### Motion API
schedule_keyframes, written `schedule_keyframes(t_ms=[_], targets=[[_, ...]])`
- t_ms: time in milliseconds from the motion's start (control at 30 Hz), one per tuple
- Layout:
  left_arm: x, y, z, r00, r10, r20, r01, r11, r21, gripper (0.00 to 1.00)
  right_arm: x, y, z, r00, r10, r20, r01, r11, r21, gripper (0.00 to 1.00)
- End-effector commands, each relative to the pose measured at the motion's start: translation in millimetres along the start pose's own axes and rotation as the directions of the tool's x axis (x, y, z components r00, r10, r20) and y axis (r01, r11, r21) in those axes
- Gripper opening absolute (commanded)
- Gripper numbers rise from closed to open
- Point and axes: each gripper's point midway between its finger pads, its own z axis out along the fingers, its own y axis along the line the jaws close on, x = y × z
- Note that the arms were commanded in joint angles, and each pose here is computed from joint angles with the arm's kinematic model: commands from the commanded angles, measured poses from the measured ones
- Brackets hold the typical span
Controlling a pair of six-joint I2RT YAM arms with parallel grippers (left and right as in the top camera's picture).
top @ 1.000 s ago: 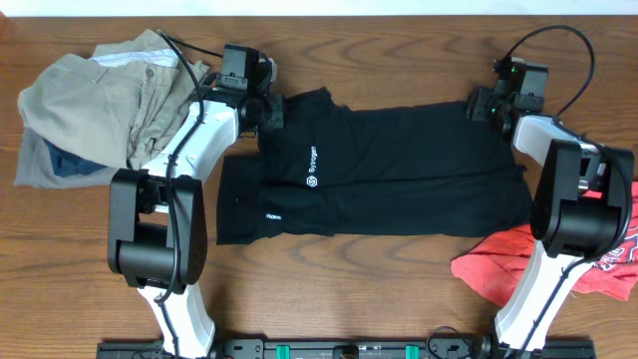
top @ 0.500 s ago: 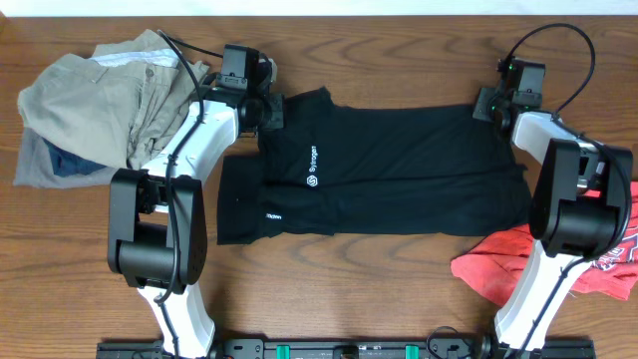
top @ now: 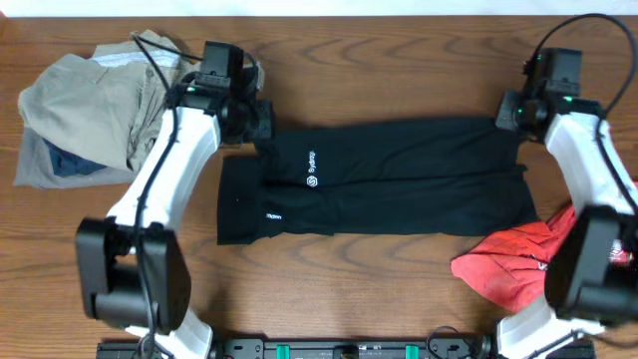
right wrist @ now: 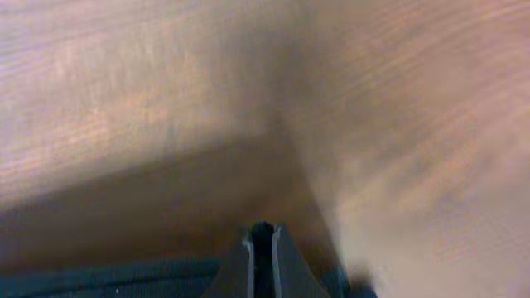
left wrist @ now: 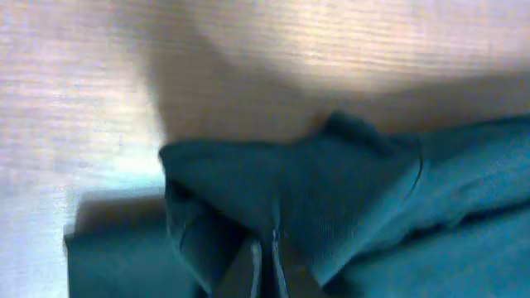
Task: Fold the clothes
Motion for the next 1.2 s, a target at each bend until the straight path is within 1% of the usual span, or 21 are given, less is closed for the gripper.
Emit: schedule_keyframes(t_ms=[0,100,233,367,533,600,667,733,767,833,900,967,1033,1100,1167], targets=[[16,5,-9,0.998,-0.023,-0.058,0.022,1.0,-0.016,0.06,17,-21,-17,0.998,-0.016,-0.062,0.022,0.995,0.095,0.01],[38,10,-11,0.988,-0.048,-0.146,0.043,0.998,-0.039,0.06,46,-37,-23,0.984,-0.017,-0.178,0.048,0.985,0.168,0.01],[61,14,-12,0.971,-0.073,-0.228,0.06,0.996,-0.061,0.06,72,-45,-23,0.959,-0.027,-0.284,0.085,0.977,0.195,0.01],[82,19,-11,0.949,-0.096,-0.299,0.075,0.994,-0.082,0.06,80,-51,-19,0.952,-0.023,-0.304,0.094,0.971,0.22,0.01],[104,25,-4,0.927,-0.117,-0.357,0.087,0.991,-0.1,0.06,89,-54,-12,0.948,-0.019,-0.319,0.096,0.969,0.227,0.03],[110,22,-2,0.919,-0.123,-0.375,0.099,0.992,-0.081,0.06,92,-55,-9,0.948,-0.02,-0.318,0.096,0.969,0.226,0.04],[115,17,0,0.912,-0.125,-0.391,0.112,0.992,-0.056,0.06,95,-55,-6,0.947,-0.027,-0.32,0.103,0.969,0.223,0.07],[123,15,1,0.9,-0.128,-0.416,0.121,0.992,-0.044,0.06,100,-56,-4,0.943,-0.026,-0.331,0.106,0.969,0.224,0.13],[127,15,2,0.895,-0.129,-0.427,0.12,0.992,-0.048,0.06,102,-56,-4,0.941,-0.027,-0.336,0.108,0.968,0.225,0.17],[138,18,1,0.879,-0.138,-0.457,0.119,0.99,-0.07,0.08,108,-57,-4,0.935,-0.034,-0.354,0.12,0.967,0.225,0.19],[145,19,-2,0.863,-0.148,-0.483,0.125,0.989,-0.081,0.17,111,-62,-4,0.931,-0.036,-0.364,0.134,0.96,0.245,0.22],[150,19,-5,0.85,-0.156,-0.503,0.129,0.988,-0.089,0.36,113,-63,-4,0.929,-0.037,-0.369,0.138,0.958,0.252,0.26],[153,20,-7,0.842,-0.162,-0.515,0.132,0.987,-0.094,0.39,113,-63,-4,0.929,-0.035,-0.369,0.137,0.958,0.252,0.31],[153,20,-8,0.842,-0.162,-0.514,0.132,0.987,-0.095,0.45,113,-63,-4,0.929,-0.036,-0.368,0.136,0.958,0.251,0.35],[145,18,-10,0.853,-0.155,-0.498,0.128,0.988,-0.087,0.45,114,-63,-4,0.928,-0.036,-0.371,0.136,0.959,0.249,0.41]])
